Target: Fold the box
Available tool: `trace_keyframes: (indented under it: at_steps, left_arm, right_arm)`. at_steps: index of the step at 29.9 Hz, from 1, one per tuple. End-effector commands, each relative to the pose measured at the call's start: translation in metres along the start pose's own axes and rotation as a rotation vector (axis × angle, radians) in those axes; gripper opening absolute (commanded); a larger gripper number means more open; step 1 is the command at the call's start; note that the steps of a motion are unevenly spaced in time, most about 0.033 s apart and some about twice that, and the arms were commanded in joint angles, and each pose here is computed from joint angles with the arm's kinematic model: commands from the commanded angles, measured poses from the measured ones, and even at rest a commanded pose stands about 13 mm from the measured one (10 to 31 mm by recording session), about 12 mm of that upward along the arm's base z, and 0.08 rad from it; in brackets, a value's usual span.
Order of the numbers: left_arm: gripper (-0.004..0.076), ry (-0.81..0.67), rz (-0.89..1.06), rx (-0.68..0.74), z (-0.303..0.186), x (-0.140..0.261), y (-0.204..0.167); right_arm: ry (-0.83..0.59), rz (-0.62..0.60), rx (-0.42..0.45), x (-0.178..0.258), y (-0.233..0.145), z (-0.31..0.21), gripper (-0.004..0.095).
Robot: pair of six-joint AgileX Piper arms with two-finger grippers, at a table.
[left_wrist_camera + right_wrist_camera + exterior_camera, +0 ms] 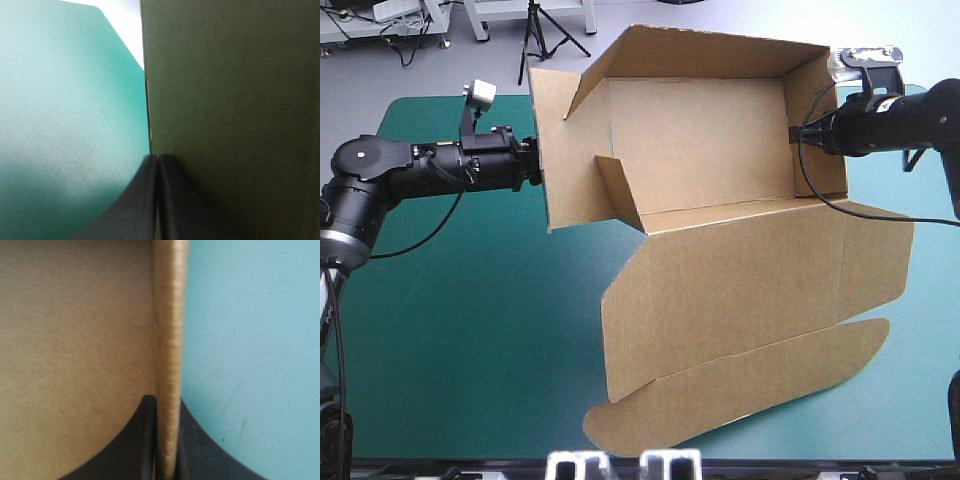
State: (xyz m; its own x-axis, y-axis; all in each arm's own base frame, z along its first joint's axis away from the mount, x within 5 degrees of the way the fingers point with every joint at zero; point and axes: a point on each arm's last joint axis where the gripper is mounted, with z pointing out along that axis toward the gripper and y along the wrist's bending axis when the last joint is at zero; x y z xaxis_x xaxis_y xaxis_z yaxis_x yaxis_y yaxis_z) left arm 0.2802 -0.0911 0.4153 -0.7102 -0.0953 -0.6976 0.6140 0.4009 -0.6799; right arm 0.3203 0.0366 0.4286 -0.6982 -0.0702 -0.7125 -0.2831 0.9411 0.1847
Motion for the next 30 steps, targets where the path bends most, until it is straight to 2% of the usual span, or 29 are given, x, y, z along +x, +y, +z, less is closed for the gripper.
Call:
trace_keyframes:
  at_steps: [1,5,14,19,21,26,30]
  left_arm:
    - [-0.001,-0.046,0.054,0.079,0.001,-0.005,-0.035]
    - [-0.001,-0.036,0.066,0.076,0.012,-0.002,-0.04]
    - [-0.001,-0.028,0.11,-0.046,0.02,-0.001,-0.038]
    - [-0.001,-0.025,0.11,-0.049,0.02,-0.001,-0.038]
    - [-0.001,-0.031,0.111,-0.055,0.02,-0.002,-0.037]
    - [-0.001,-0.049,0.112,-0.068,0.02,-0.004,-0.036]
    - [-0.001,-0.046,0.122,-0.085,0.02,-0.003,-0.035]
  right_arm:
    - [-0.122,0.008,0.001,-0.011,0.007,-0.02,-0.0002]
    - [-0.109,-0.015,0.041,-0.01,0.004,-0.02,-0.0002]
    - [-0.09,-0.036,0.121,-0.009,-0.004,-0.02,-0.0002]
    - [-0.091,-0.044,0.178,-0.009,-0.009,-0.021,-0.0003]
    - [-0.09,-0.042,0.178,-0.009,-0.009,-0.021,-0.0003]
    - [-0.113,-0.016,0.098,-0.011,-0.002,-0.02,-0.0003]
    - [-0.121,0.0,0.069,-0.011,0.001,-0.02,-0.0003]
